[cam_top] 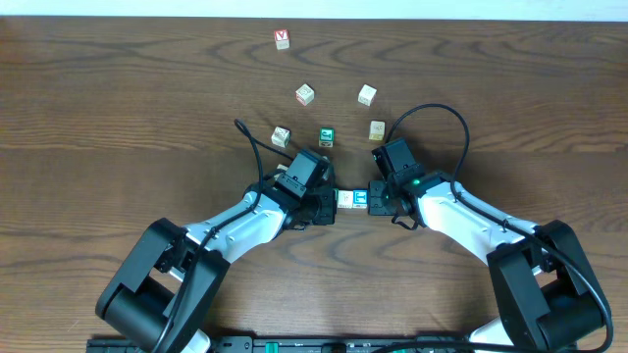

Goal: Lift 3 blocks

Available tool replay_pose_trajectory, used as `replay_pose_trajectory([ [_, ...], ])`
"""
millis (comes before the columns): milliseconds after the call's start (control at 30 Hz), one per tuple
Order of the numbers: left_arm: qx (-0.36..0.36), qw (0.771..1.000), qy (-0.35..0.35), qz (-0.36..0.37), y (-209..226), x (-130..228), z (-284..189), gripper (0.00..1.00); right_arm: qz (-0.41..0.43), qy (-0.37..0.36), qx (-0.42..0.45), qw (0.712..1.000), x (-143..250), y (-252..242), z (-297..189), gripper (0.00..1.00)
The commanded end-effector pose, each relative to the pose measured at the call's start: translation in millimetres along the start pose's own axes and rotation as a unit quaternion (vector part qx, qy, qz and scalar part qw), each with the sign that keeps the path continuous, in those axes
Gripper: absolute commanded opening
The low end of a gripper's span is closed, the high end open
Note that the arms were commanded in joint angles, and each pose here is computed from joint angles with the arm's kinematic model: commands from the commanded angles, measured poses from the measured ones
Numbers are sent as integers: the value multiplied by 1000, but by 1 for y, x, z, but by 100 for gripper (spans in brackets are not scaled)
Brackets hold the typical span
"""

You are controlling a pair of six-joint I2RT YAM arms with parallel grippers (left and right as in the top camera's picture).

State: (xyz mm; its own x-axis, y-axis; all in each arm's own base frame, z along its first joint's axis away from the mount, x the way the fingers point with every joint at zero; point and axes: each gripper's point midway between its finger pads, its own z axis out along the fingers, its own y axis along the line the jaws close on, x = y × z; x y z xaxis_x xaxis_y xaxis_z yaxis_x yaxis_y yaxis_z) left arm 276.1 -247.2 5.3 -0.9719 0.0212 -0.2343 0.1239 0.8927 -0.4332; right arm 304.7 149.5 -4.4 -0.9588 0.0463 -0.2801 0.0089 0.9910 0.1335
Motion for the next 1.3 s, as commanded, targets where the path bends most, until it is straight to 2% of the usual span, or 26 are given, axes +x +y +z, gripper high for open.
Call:
replay_pose_trajectory([
  [0,-14,1000,17,-9,9,11,5,7,6,42,26,999,25,-18,16,1],
  [333,-55,996,70,-4,28,37,1,7,-11,58,-22,998,29,-1,16,1],
  [533,-116,991,69,-5,52,41,-4,7,-32,68,-89,993,31,23,13,1],
  [800,-144,988,53,8,64,33,-6,7,-32,63,-92,993,29,24,13,1],
  [1000,-174,984,27,-17,91,15,-15,7,-36,60,-88,994,28,22,13,1],
  [1067,-171,985,14,-35,99,5,-17,7,-36,58,-84,994,27,21,13,1],
  [1267,-61,998,-2,-19,79,-19,-15,7,-36,58,-85,994,27,22,13,1],
])
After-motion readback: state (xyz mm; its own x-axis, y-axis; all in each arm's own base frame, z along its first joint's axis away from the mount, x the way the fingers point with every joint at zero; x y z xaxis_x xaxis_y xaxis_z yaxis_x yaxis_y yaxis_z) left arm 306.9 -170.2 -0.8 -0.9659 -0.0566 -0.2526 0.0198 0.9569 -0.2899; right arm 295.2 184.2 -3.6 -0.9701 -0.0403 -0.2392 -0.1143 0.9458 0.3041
